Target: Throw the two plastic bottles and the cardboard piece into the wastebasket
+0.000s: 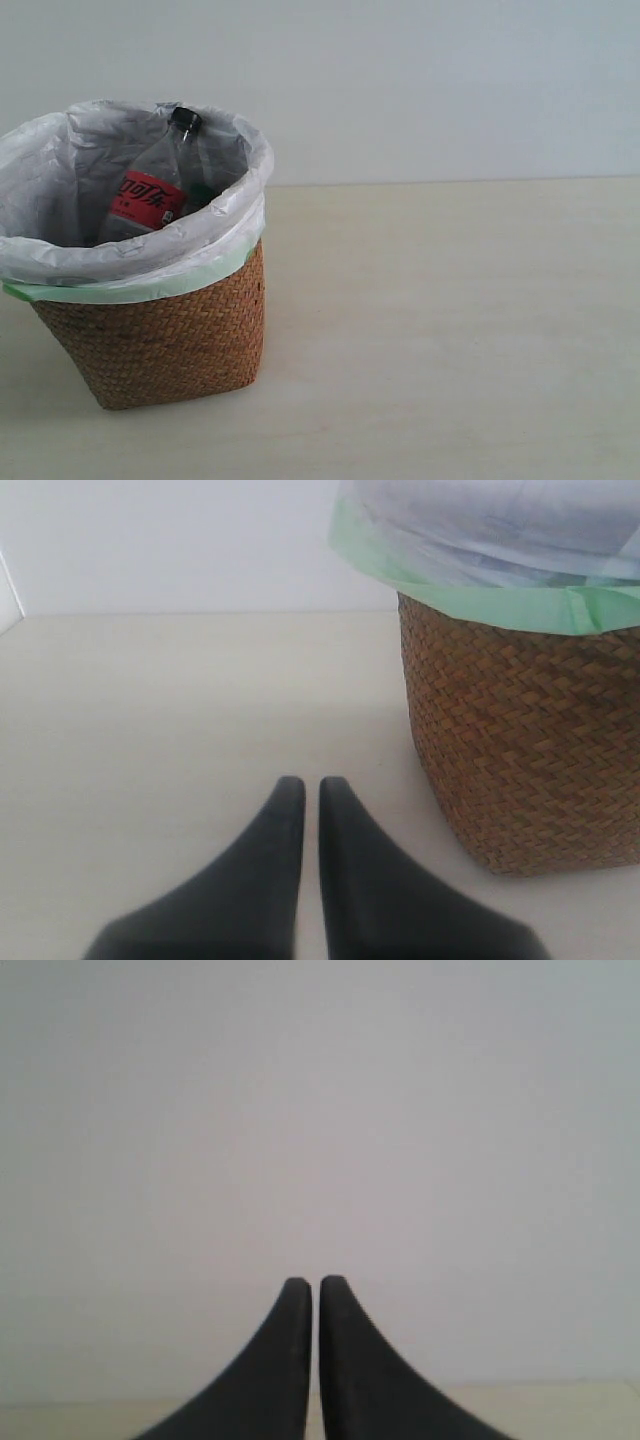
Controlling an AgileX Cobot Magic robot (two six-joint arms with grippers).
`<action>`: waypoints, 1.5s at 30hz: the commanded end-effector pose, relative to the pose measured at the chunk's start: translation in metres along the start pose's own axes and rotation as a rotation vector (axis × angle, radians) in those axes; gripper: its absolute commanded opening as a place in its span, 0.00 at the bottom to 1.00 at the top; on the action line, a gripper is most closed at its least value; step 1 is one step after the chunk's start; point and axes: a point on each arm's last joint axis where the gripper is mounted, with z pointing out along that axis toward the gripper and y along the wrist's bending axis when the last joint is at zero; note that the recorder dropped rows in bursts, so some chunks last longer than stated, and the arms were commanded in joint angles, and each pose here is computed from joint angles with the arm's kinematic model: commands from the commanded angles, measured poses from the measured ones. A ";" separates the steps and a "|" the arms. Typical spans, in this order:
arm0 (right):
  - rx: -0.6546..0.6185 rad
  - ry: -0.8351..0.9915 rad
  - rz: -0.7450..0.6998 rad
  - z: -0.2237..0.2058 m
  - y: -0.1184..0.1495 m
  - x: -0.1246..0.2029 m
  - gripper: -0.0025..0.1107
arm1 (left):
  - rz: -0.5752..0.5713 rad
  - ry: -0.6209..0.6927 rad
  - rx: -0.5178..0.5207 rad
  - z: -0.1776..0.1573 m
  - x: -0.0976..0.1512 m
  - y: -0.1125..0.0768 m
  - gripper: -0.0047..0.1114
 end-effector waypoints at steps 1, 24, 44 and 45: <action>0.013 0.080 -0.016 0.003 -0.003 0.035 0.02 | -0.005 -0.008 0.008 0.000 0.000 -0.001 0.08; 0.031 0.483 -0.085 -0.007 -0.010 0.114 0.02 | -0.005 -0.008 0.008 0.000 0.000 -0.001 0.08; 0.033 0.511 -0.083 -0.008 -0.011 0.116 0.02 | -0.005 -0.008 0.008 0.000 0.000 -0.001 0.08; 0.033 0.511 -0.083 -0.008 -0.011 0.116 0.02 | -0.005 -0.008 0.008 0.000 0.000 -0.001 0.08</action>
